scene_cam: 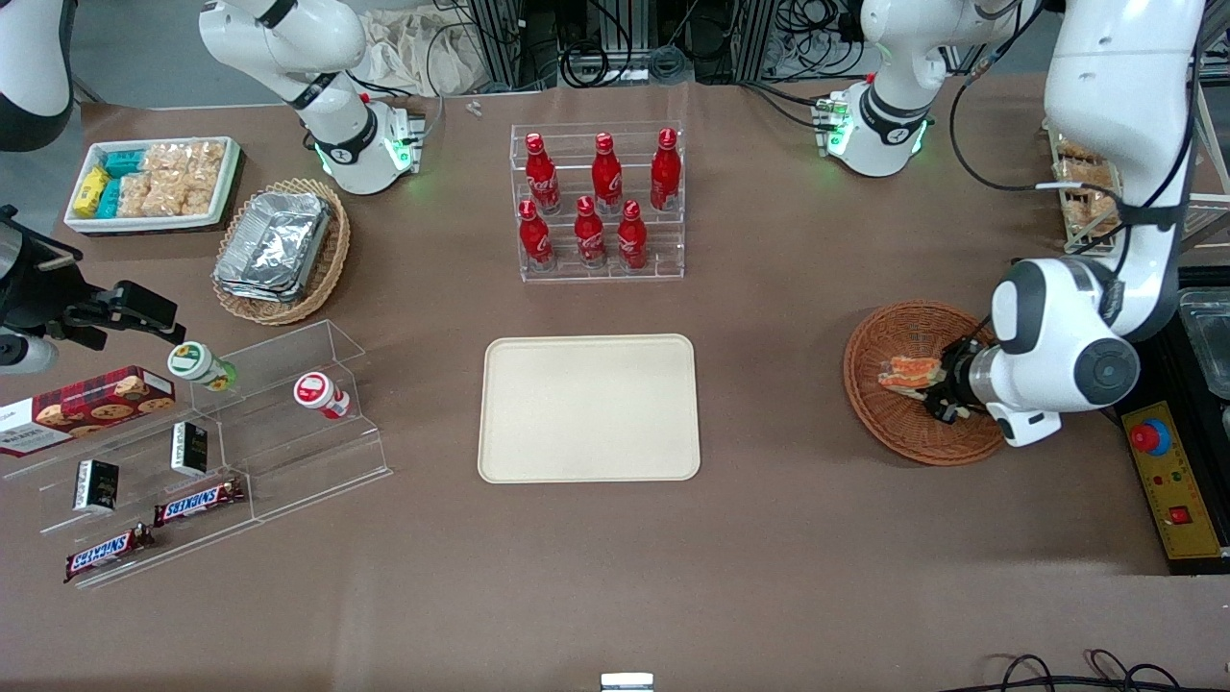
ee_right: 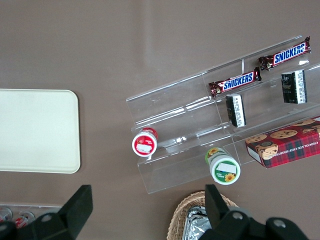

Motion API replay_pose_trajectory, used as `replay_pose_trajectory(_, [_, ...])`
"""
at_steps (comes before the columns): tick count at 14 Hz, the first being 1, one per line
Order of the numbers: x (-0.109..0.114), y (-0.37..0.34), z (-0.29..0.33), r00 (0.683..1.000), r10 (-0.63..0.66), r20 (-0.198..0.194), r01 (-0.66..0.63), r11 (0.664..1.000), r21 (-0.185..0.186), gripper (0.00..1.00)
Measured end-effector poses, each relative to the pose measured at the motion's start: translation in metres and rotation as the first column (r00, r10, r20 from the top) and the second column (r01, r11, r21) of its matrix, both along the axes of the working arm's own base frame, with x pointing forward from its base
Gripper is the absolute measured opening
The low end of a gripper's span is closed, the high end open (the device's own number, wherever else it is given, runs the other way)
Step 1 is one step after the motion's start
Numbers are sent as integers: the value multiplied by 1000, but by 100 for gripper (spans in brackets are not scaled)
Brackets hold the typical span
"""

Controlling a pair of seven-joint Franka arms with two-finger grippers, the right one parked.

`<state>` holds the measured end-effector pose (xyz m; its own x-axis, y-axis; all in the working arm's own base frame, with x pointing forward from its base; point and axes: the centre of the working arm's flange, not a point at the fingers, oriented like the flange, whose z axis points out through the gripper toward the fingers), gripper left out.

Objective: Place sandwich from basket to tray
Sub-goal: 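Close the left gripper on the wrapped sandwich and lift it, then carry the sandwich with the left gripper over the cream tray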

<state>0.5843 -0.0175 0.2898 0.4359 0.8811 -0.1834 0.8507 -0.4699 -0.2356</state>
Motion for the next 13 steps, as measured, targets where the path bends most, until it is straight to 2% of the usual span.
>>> replay_pose_trajectory(2, [-6,-6,59,989,-148,-2,148,988,-43,23])
replay_pose_trajectory(3, [-10,-11,89,970,-243,9,243,968,-69,19])
replay_pose_trajectory(5, [-19,-36,142,901,-430,62,434,888,-149,19])
replay_pose_trajectory(6, [-21,-55,161,864,-494,104,504,843,-186,19])
replay_pose_trajectory(7, [-21,-78,176,827,-544,143,563,801,-203,19])
replay_pose_trajectory(8, [-22,-104,185,789,-590,170,614,762,-205,19])
replay_pose_trajectory(10, [-30,-161,193,717,-668,200,697,686,-207,19])
replay_pose_trajectory(13, [-49,-253,171,575,-789,216,818,553,-158,19])
